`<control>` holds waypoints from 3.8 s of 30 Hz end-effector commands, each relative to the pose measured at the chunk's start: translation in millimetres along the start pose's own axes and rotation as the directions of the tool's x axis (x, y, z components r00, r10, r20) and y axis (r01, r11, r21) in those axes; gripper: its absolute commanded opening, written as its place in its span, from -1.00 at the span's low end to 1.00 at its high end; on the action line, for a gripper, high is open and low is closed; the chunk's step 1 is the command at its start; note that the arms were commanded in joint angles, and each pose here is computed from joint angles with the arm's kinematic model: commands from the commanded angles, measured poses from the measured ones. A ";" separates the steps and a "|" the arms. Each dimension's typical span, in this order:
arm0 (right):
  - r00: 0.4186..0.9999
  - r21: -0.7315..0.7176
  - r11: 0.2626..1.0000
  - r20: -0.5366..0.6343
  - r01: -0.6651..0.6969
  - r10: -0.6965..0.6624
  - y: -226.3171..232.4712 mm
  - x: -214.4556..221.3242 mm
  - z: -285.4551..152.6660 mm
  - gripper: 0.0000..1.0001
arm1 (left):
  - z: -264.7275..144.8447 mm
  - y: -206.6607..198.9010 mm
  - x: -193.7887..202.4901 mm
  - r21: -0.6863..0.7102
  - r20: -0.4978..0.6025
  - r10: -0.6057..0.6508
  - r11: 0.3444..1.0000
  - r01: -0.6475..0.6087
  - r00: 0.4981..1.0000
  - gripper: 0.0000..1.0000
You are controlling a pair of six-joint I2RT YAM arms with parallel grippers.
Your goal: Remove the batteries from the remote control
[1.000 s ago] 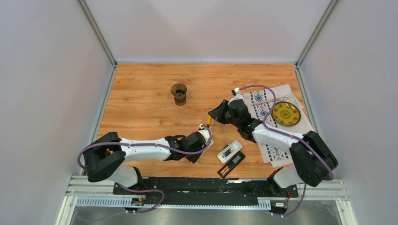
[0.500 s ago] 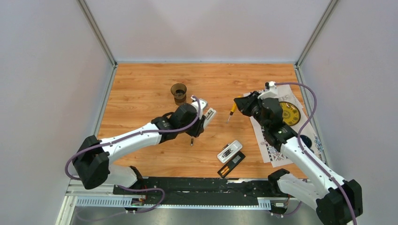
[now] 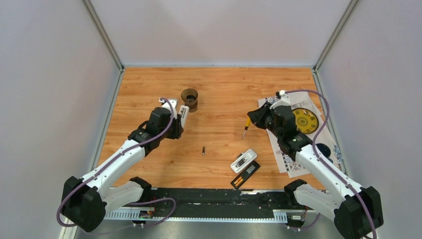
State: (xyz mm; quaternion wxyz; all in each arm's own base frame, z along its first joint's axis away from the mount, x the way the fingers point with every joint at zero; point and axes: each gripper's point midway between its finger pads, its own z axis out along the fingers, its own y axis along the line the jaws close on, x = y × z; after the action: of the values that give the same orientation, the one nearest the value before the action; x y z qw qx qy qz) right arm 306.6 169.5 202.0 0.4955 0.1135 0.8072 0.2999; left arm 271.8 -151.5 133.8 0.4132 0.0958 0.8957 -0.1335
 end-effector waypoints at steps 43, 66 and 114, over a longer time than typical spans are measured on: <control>0.967 -0.475 0.878 -0.245 -0.061 -0.066 127.0 27.9 -5.3 -1.00 | -63.4 -90.0 -44.7 0.568 0.100 -0.235 0.811 0.138 0.967 0.74; 0.963 -0.544 0.823 -0.268 -0.161 0.011 155.6 18.6 -21.3 -0.98 | -60.2 -220.4 -66.1 0.871 0.005 -0.219 0.480 0.103 0.976 -1.00; 0.911 -0.763 0.599 -0.391 -0.242 -0.131 203.9 37.8 -61.1 -0.56 | -109.9 -173.2 -53.2 0.731 0.149 0.038 0.669 -0.136 0.988 -1.00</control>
State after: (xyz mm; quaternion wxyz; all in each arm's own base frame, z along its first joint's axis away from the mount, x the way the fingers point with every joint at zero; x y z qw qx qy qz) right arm 219.6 324.3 305.1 0.2991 -0.1419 0.6851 0.6488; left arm 176.1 -283.7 247.8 0.3673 0.2809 0.7534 -0.4675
